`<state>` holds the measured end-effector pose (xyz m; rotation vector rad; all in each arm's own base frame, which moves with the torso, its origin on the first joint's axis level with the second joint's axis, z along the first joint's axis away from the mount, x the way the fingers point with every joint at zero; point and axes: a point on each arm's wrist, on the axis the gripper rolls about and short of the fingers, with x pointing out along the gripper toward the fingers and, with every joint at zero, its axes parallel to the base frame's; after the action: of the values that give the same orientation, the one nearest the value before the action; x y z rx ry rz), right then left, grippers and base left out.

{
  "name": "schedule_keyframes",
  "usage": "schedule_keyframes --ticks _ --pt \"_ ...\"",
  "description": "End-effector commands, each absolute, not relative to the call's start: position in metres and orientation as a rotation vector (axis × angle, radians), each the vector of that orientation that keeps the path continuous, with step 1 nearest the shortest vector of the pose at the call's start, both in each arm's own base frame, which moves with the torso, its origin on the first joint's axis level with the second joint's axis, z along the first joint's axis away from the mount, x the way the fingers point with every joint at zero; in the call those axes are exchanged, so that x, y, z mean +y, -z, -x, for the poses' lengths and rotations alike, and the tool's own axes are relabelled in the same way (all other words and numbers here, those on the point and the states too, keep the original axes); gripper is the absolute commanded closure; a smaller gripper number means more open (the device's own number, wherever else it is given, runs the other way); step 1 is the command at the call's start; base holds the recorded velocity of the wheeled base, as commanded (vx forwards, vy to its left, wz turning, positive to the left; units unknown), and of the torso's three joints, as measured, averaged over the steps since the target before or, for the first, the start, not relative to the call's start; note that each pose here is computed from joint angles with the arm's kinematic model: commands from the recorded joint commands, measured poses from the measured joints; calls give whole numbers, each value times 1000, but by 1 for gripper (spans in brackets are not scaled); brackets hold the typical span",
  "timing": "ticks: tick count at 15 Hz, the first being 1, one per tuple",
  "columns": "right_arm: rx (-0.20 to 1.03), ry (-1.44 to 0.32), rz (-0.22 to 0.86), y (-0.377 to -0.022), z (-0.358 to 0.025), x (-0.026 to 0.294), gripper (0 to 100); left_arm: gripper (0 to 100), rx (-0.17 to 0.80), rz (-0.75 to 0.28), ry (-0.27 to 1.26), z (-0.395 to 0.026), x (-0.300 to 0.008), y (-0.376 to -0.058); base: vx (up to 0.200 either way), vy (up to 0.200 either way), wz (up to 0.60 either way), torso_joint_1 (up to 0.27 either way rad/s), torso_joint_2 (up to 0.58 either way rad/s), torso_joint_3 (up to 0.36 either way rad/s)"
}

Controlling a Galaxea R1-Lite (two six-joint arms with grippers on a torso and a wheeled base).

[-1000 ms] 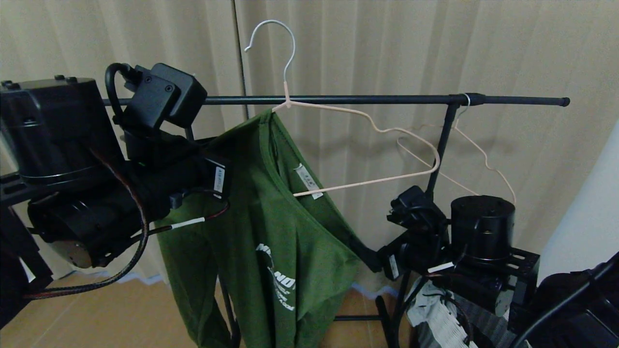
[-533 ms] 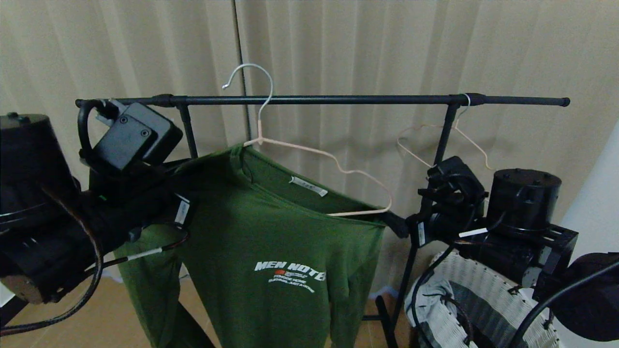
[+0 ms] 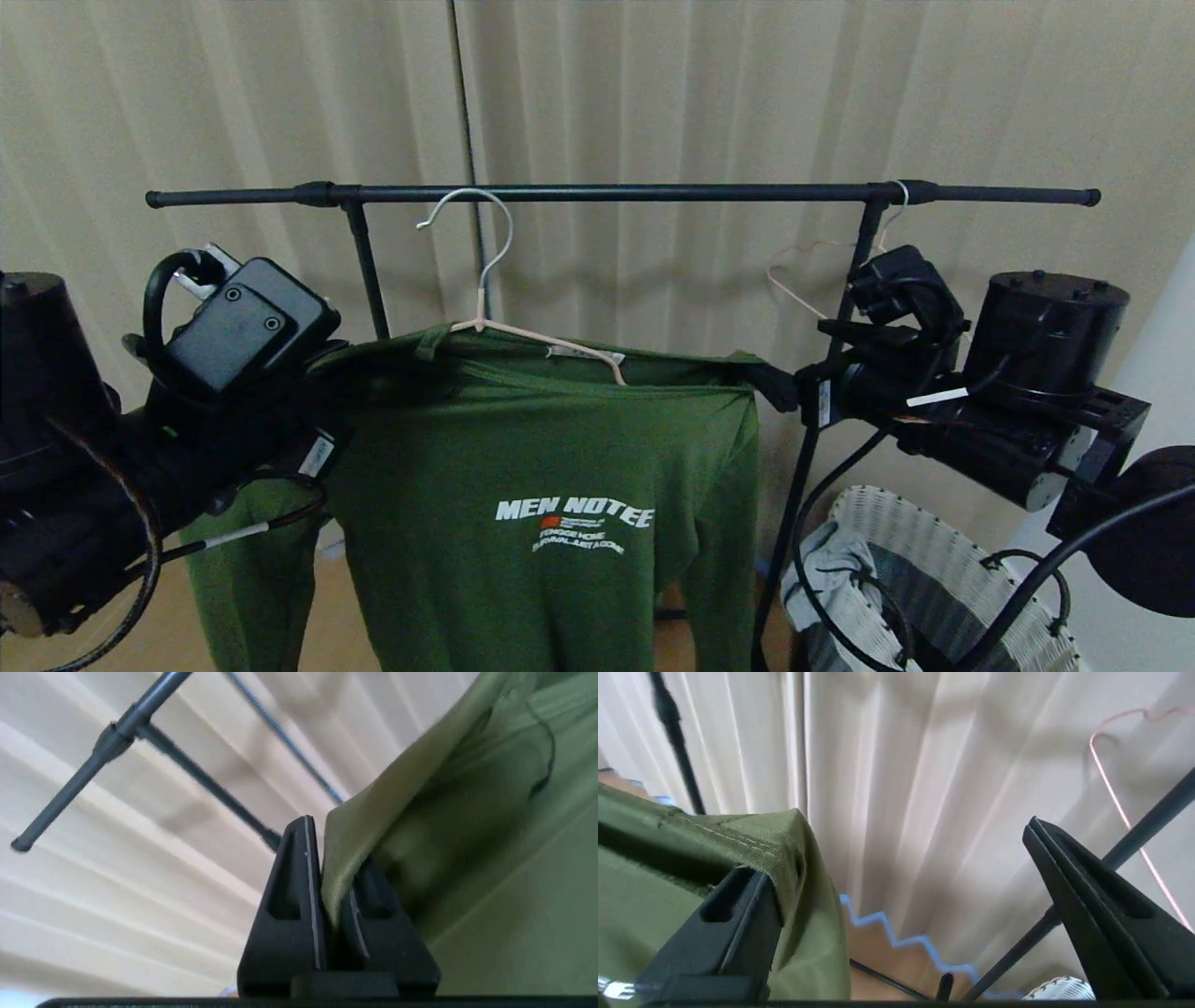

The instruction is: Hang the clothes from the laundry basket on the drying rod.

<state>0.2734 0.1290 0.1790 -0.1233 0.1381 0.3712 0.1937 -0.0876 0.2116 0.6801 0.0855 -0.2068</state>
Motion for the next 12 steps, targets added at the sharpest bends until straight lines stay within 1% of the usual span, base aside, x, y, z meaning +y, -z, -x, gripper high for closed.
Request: schedule_keyframes --ticks 1,3,5,8,11,12 --pt "106 -385 115 -192 -262 126 0 100 94 -681 199 -194 -87 -210 0 0 0 0 0 0" --pt "116 -443 119 -199 -246 135 0 100 98 -669 193 -196 -87 -210 0 0 0 0 0 0" --pt "141 -504 130 -194 -233 145 0 100 104 -596 195 -202 -92 -211 0 0 0 0 0 0" --pt "137 -580 132 -192 -223 157 0 100 103 -541 177 -207 -93 -214 0 0 0 0 0 0" --pt "112 -662 120 -199 -219 158 0 100 111 -528 168 -210 -95 -214 0 0 0 0 0 0" --pt "108 -665 118 -200 -219 158 0 100 108 -527 166 -211 -95 -214 0 0 0 0 0 0"
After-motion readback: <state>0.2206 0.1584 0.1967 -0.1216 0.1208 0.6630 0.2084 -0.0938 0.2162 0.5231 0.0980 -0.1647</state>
